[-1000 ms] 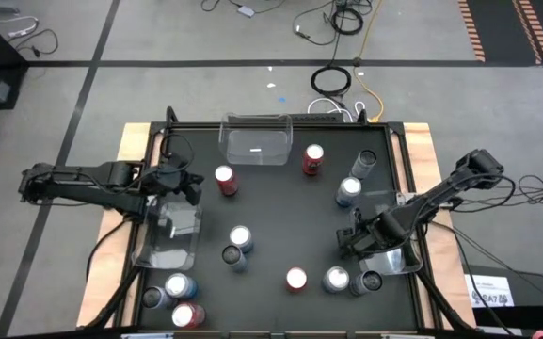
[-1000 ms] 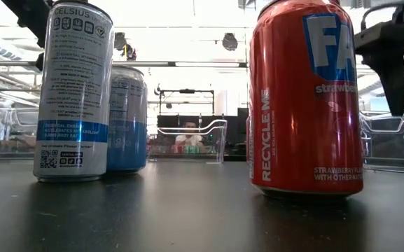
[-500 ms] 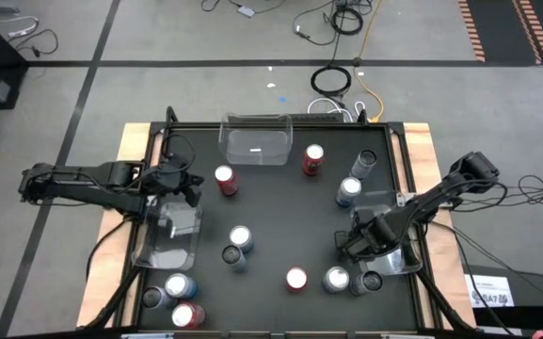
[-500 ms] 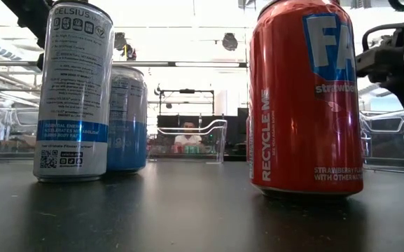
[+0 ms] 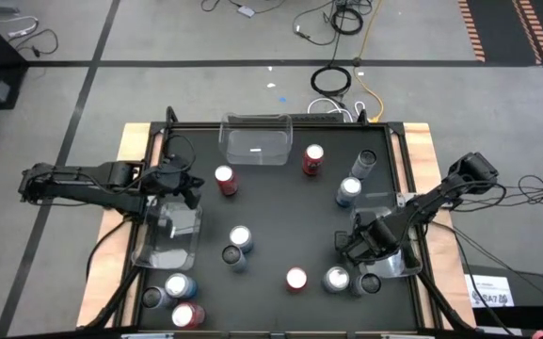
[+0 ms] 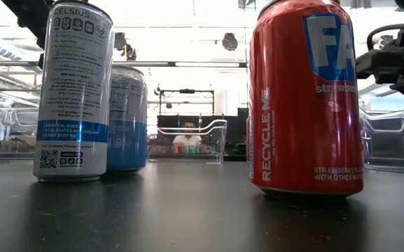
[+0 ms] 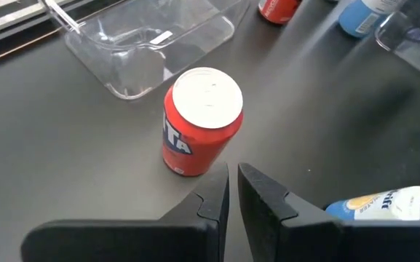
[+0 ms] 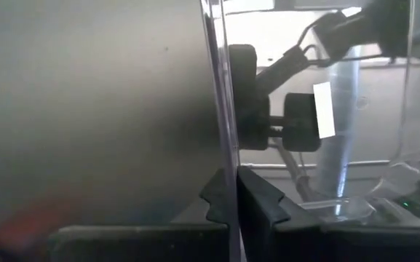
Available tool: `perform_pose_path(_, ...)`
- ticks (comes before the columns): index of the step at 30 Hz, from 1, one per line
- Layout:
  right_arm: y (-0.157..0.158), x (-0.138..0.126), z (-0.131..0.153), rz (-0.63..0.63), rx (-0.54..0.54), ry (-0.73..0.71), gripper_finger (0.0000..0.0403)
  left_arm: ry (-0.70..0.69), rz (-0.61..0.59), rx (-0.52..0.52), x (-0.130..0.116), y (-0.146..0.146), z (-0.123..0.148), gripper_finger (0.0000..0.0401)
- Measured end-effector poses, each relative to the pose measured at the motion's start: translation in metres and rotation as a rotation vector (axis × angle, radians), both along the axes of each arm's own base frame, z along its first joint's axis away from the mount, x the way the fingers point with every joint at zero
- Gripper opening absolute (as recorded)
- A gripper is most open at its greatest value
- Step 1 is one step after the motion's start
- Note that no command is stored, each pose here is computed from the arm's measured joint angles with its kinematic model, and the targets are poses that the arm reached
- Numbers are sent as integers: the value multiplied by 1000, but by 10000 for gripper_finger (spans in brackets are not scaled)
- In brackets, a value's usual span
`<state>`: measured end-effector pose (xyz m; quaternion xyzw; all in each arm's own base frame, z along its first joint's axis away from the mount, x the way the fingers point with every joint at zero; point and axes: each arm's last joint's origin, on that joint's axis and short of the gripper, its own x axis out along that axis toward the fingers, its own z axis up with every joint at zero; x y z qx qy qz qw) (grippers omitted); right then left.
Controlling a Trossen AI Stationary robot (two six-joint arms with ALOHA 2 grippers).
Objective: Sort soda cans
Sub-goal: Adjust the right transparent bin to the middle right of the table
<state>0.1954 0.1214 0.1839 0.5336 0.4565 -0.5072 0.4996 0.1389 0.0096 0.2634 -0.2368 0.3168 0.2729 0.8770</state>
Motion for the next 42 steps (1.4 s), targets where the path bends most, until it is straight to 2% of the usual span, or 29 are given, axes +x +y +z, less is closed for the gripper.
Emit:
perform_pose_path(13,3,2,7,-27,3,-4,1,2,-4,5,0,0,0,42)
perform_pose_path(21,-6,5,7,-26,-48,-10,0,9,-18,18,0,0,0,42)
perform_pose_path(42,-34,24,8,86,-59,-43,1,7,-16,19,0,0,0,42)
